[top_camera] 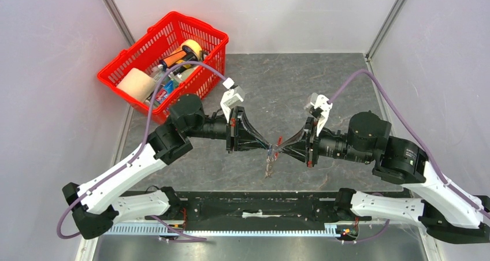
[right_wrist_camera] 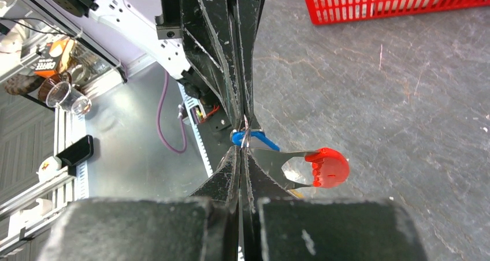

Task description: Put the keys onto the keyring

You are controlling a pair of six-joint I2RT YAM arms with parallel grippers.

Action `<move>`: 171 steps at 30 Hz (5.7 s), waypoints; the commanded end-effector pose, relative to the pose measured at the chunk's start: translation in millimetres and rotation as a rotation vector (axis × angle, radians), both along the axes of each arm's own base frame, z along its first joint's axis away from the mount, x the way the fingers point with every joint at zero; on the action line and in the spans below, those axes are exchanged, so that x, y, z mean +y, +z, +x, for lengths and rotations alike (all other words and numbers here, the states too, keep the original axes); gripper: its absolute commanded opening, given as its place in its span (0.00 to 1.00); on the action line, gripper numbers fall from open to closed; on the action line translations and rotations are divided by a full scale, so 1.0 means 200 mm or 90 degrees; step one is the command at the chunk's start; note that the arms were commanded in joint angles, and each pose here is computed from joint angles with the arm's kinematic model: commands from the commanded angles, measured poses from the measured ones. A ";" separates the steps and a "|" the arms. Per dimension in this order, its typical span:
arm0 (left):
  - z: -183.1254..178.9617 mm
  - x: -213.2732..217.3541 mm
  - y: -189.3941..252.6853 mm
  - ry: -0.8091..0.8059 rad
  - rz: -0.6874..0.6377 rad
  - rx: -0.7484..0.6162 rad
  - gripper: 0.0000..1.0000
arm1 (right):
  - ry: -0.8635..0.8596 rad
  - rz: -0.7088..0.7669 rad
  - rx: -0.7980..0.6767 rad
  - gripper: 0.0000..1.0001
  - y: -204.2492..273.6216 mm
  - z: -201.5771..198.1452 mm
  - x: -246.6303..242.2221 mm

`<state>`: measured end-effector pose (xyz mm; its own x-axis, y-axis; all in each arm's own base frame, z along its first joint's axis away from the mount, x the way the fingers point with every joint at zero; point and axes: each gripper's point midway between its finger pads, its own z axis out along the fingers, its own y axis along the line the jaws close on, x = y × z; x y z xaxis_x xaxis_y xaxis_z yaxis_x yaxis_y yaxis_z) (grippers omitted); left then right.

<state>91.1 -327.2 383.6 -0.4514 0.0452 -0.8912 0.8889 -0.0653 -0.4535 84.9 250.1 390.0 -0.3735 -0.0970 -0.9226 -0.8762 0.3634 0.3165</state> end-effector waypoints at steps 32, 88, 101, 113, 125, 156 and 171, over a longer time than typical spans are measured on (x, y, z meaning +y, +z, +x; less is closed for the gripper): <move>-0.17 0.09 0.19 -0.071 -0.113 -0.020 0.76 | 0.096 0.167 -0.162 0.00 0.36 -0.12 -0.02; -0.14 0.15 0.44 -0.009 -0.246 -0.094 0.35 | 0.076 0.339 -0.095 0.00 0.52 -0.07 0.13; -0.12 0.13 0.44 -0.004 -0.243 -0.087 0.28 | 0.084 0.336 -0.100 0.00 0.51 -0.08 0.13; -0.11 0.12 0.44 -0.005 -0.238 -0.075 0.02 | 0.092 0.307 -0.100 0.00 0.46 -0.08 0.14; -0.14 0.12 0.34 -0.029 -0.167 -0.049 0.02 | 0.098 0.207 -0.103 0.48 0.41 -0.15 -0.01; -0.30 0.12 -0.01 -0.200 -0.037 -0.002 0.02 | 0.201 0.018 0.043 0.43 0.17 -0.24 0.12; -0.29 0.11 -0.01 -0.201 -0.035 -0.005 0.02 | 0.197 0.023 0.058 0.32 0.16 -0.21 0.18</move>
